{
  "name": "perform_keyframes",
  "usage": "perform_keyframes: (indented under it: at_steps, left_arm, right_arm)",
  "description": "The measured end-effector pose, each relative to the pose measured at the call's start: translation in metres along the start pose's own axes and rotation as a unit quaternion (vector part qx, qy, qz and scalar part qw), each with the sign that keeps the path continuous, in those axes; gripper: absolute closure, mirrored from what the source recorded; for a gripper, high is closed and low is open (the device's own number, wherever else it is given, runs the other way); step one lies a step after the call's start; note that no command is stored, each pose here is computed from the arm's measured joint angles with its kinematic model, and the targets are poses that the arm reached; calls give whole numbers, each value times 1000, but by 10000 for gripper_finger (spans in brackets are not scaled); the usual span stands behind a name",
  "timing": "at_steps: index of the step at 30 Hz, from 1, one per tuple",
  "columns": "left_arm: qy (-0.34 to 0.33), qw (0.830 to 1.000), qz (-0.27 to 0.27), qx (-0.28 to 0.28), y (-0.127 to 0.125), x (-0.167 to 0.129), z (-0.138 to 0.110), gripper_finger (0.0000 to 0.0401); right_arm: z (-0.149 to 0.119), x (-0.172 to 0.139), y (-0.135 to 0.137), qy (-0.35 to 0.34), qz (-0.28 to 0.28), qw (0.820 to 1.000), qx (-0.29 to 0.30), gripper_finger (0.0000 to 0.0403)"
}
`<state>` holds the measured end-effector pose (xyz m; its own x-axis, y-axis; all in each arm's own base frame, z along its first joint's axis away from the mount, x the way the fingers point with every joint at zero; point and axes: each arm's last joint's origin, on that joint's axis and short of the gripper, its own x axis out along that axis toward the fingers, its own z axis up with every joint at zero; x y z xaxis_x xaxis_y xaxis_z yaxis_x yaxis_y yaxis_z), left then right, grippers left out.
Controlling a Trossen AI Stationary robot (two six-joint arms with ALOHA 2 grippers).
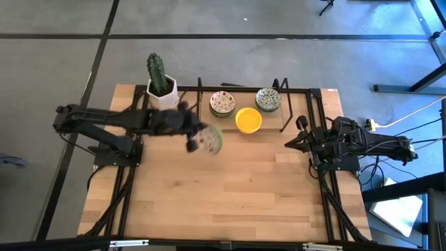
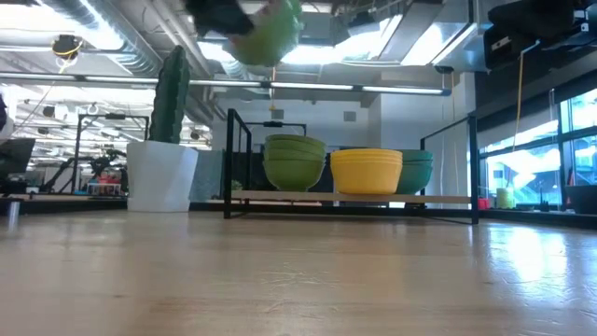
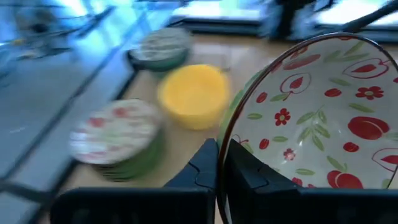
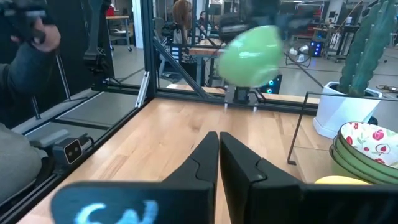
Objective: Pick & Place Mini bowls
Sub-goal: Stack the white bowl on top of the white bowl on the shelf
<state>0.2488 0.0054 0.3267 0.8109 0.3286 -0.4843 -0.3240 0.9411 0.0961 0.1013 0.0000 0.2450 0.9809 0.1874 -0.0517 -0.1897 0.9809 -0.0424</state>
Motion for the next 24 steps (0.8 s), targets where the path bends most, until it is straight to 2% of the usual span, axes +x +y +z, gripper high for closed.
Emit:
perform_keyframes:
  at_steps: [3,6,10,17,20,24]
  left_arm:
    - [33,998,51,17,15,11,32,394]
    - [46,996,80,5,38,21,67,394]
    - [103,989,103,-17,75,46,92,394]
    - [199,974,65,-81,132,102,93,394]
    - [237,965,34,-104,146,123,86,393]
    - [274,954,40,-114,157,145,74,393]
  right_arm:
    - [0,0,0,0,0,1000,0,385]
    - [0,0,0,0,0,1000,0,385]
    - [0,0,0,1,0,1000,0,385]
    - [-1,0,0,6,1,1000,1,385]
    - [-1,0,0,7,1,1000,2,385]
    - [-1,0,0,8,1,1000,0,385]
